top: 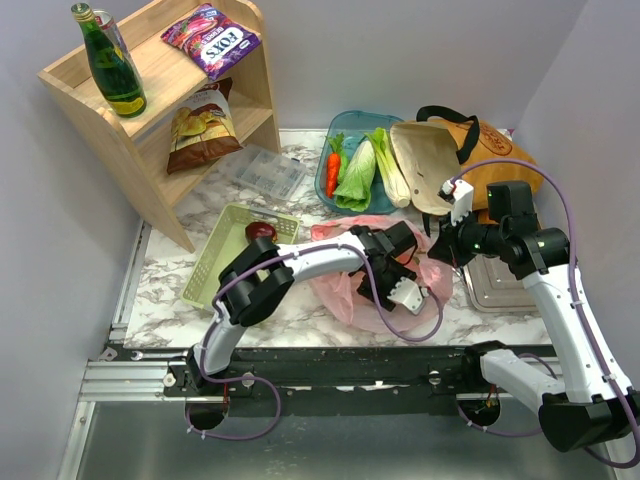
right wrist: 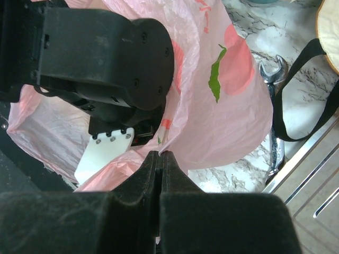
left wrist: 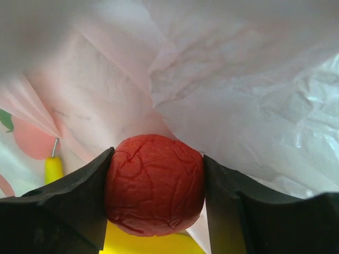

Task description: Untie the knot of the grocery bags and take out the mixed food

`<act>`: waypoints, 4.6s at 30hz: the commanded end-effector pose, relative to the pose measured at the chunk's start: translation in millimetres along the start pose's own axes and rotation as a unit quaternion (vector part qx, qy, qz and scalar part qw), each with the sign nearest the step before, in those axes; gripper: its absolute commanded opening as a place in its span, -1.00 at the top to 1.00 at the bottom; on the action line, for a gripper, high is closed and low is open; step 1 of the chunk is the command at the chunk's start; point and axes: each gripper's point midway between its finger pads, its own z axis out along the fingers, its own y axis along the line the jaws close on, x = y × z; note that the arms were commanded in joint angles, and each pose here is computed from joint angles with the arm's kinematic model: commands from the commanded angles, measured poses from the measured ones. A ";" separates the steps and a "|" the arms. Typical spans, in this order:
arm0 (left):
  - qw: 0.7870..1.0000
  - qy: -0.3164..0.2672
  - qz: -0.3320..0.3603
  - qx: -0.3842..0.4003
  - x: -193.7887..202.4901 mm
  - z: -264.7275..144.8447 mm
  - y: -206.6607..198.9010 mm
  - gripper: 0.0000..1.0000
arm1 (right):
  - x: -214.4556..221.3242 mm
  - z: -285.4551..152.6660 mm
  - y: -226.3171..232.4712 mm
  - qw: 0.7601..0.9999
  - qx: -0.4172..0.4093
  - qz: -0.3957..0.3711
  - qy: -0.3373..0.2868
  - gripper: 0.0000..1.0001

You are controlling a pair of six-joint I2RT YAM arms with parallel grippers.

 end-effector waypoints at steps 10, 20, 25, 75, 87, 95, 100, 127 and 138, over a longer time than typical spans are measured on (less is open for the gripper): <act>0.971 -0.223 0.014 -0.090 -131.7 -174.3 -14.3 0.01 | 4.4 3.5 0.0 1.000 -0.007 -0.004 0.003 0.99; 0.899 -0.364 -0.191 -0.151 -139.1 -320.3 -8.7 -0.03 | 3.9 2.1 4.0 1.000 -0.016 -0.012 -0.003 0.99; 0.857 -0.270 -0.397 -0.187 9.7 -295.9 -40.3 -0.04 | 2.3 6.1 10.4 0.999 -0.040 -0.011 -0.008 0.99; 0.963 -0.042 -0.210 -0.164 24.0 -134.1 -16.7 0.26 | -14.0 18.4 25.0 0.996 -0.085 -0.022 -0.020 0.99; 0.928 -0.005 -0.288 -0.237 98.8 -135.4 29.0 0.02 | -5.2 16.9 25.7 0.996 -0.084 -0.028 -0.010 0.99; 0.948 -0.024 -0.211 -0.239 86.3 -134.4 40.7 -0.03 | -8.1 18.7 21.2 0.997 -0.077 -0.029 -0.007 0.99; 0.963 -0.044 -0.100 -0.245 50.7 -142.8 40.7 -0.04 | -10.0 21.5 17.8 0.997 -0.072 -0.025 -0.005 0.99; 0.974 0.070 -0.112 -0.184 120.3 -109.4 70.6 -0.11 | -15.9 25.5 9.7 0.997 -0.065 -0.027 0.011 0.99; 0.972 0.109 -0.127 -0.166 152.0 -85.7 71.8 -0.59 | -19.2 27.9 6.4 0.998 -0.061 -0.021 0.017 0.99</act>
